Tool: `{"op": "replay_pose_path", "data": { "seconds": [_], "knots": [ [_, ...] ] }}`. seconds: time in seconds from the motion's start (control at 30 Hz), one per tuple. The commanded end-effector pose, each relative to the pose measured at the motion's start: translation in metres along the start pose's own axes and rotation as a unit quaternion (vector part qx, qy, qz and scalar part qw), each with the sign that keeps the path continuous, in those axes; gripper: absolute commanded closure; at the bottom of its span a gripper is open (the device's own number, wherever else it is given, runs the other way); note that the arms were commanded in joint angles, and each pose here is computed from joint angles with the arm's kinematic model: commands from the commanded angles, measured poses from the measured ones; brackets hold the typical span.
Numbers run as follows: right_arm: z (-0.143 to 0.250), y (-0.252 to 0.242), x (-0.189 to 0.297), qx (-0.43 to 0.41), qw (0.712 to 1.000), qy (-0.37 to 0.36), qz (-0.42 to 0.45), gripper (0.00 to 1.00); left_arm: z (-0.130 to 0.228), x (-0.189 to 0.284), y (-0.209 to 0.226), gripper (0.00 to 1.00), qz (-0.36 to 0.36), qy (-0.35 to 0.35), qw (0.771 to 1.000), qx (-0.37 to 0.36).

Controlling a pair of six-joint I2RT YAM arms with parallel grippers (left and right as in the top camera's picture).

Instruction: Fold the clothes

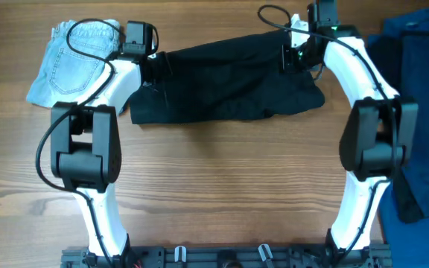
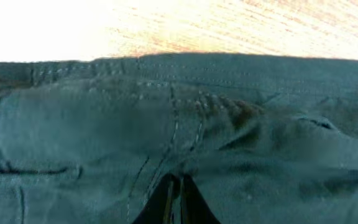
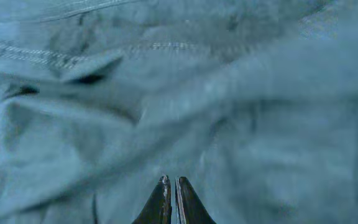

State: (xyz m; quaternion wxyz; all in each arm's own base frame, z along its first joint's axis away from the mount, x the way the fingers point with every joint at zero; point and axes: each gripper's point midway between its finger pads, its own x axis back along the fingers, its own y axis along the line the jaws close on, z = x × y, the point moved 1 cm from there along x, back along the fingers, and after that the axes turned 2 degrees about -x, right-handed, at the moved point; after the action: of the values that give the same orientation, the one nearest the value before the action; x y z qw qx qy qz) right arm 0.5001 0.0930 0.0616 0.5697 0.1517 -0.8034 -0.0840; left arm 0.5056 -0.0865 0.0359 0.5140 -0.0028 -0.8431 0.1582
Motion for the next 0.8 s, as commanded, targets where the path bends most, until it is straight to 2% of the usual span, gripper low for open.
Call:
{"op": "replay_pose_path", "data": {
  "seconds": [0.0,0.07,0.17,0.2,0.23,0.37,0.43,0.5,0.57,0.67,0.77],
  "knots": [
    [0.004,0.003,-0.036,0.013,1.0,0.004,-0.01,0.96,-0.002,-0.014,0.005,0.96,-0.006,-0.01,1.0,-0.007],
    [-0.002,0.002,-0.056,0.021,1.0,-0.01,-0.012,0.96,-0.002,-0.017,0.006,0.96,-0.006,-0.01,1.0,-0.007],
    [-0.034,-0.004,-0.084,0.016,0.996,-0.087,-0.016,0.96,-0.001,-0.018,0.006,0.96,-0.006,-0.009,1.0,-0.007],
    [-0.047,-0.012,-0.095,-0.001,0.993,-0.12,-0.005,0.89,0.0,-0.018,0.006,0.96,-0.007,-0.008,1.0,-0.007],
    [-0.054,-0.013,-0.101,-0.004,0.99,-0.14,-0.008,0.86,0.0,-0.018,0.007,0.96,-0.007,-0.006,1.0,-0.007],
    [-0.085,-0.005,-0.079,0.013,0.98,-0.196,-0.016,0.86,-0.002,-0.015,0.005,0.96,-0.005,-0.011,1.0,-0.007],
    [-0.086,-0.008,-0.067,0.008,0.981,-0.195,-0.003,0.85,-0.012,-0.007,0.0,0.96,0.002,-0.029,1.0,-0.009],
    [-0.064,-0.044,-0.064,-0.025,0.983,-0.15,0.099,0.83,-0.04,0.013,-0.011,0.96,0.016,-0.085,0.996,-0.013],
    [-0.03,-0.073,-0.064,-0.042,0.979,-0.085,0.182,0.83,-0.054,0.016,-0.005,0.96,-0.006,-0.117,0.993,-0.012],
    [-0.014,-0.086,-0.061,-0.037,0.976,-0.051,0.206,0.72,-0.059,0.011,0.011,0.96,-0.052,-0.138,0.989,-0.007],
    [-0.013,-0.092,-0.059,-0.044,0.976,-0.049,0.208,0.57,-0.049,-0.015,0.025,0.96,-0.065,-0.123,0.99,-0.002]
  ]
}}
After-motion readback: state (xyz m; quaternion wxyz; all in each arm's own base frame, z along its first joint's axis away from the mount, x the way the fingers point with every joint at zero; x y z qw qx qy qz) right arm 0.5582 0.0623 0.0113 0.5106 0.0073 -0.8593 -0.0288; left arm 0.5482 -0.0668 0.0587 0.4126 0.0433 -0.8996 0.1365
